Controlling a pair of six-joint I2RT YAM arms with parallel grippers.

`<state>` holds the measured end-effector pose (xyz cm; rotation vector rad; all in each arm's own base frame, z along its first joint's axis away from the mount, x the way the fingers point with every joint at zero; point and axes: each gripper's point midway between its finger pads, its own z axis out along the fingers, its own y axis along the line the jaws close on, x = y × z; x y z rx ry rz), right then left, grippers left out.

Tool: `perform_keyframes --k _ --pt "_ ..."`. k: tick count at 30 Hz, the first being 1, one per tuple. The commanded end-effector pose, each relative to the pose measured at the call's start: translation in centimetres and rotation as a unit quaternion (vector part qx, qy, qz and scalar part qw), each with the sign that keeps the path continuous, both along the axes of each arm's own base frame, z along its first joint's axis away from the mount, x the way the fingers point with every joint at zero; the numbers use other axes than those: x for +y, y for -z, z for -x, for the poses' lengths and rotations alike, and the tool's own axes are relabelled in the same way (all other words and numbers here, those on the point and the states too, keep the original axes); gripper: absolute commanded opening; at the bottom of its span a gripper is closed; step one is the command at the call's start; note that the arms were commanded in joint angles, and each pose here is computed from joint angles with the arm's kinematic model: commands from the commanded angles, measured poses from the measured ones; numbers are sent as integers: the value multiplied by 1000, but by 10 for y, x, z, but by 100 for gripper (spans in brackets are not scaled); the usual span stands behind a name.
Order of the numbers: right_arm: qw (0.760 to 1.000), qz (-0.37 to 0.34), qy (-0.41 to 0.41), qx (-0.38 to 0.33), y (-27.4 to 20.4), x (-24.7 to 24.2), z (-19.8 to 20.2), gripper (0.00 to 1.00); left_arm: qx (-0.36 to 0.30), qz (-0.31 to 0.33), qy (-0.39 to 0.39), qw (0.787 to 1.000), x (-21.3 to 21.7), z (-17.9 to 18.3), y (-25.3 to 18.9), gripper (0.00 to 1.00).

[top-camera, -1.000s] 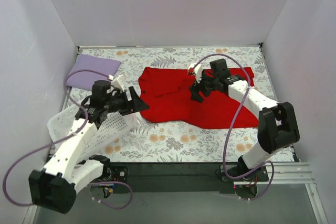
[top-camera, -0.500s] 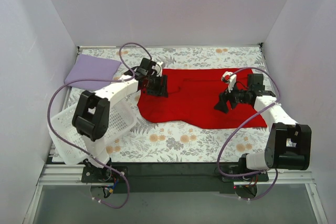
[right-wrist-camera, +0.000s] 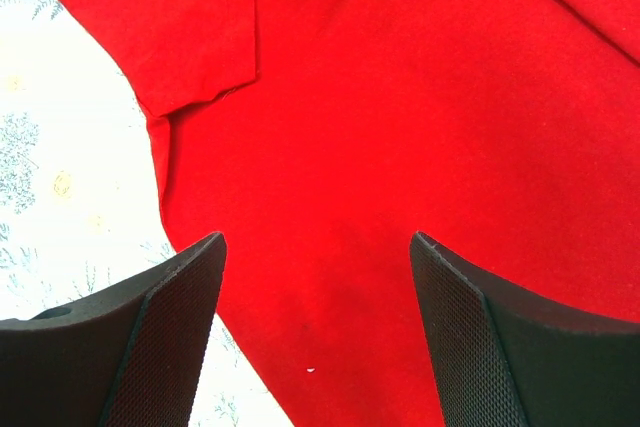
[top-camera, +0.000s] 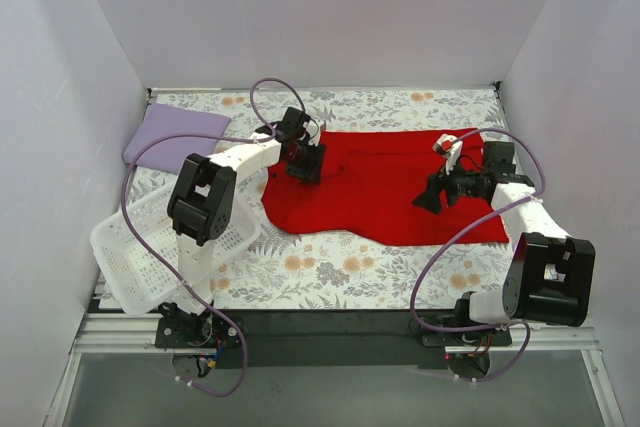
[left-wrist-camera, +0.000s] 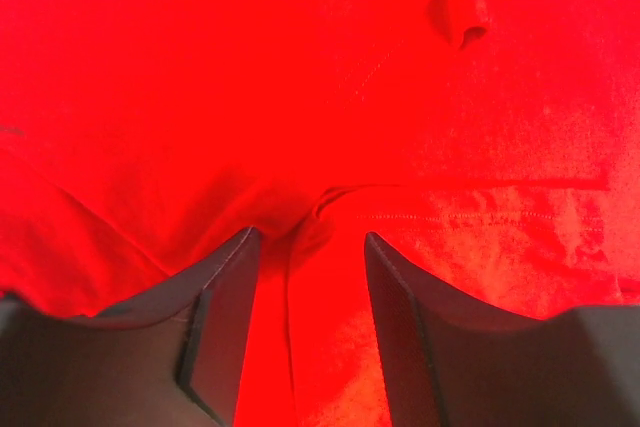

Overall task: Fold and stack the t-shirts
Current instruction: Fold the tshirt

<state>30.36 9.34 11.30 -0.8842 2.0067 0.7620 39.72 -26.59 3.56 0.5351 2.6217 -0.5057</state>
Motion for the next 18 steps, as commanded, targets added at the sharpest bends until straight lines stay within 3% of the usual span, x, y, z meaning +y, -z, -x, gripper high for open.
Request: perform_keyframes --k 1,18 --pt "1000 -15 -6 -6 -4 1 0 80 -22 3 14 1000 -4 -11 -15 44" --pt "1000 -23 5 3 -2 -5 -2 79 2 13 24 1000 -8 -5 -9 22"
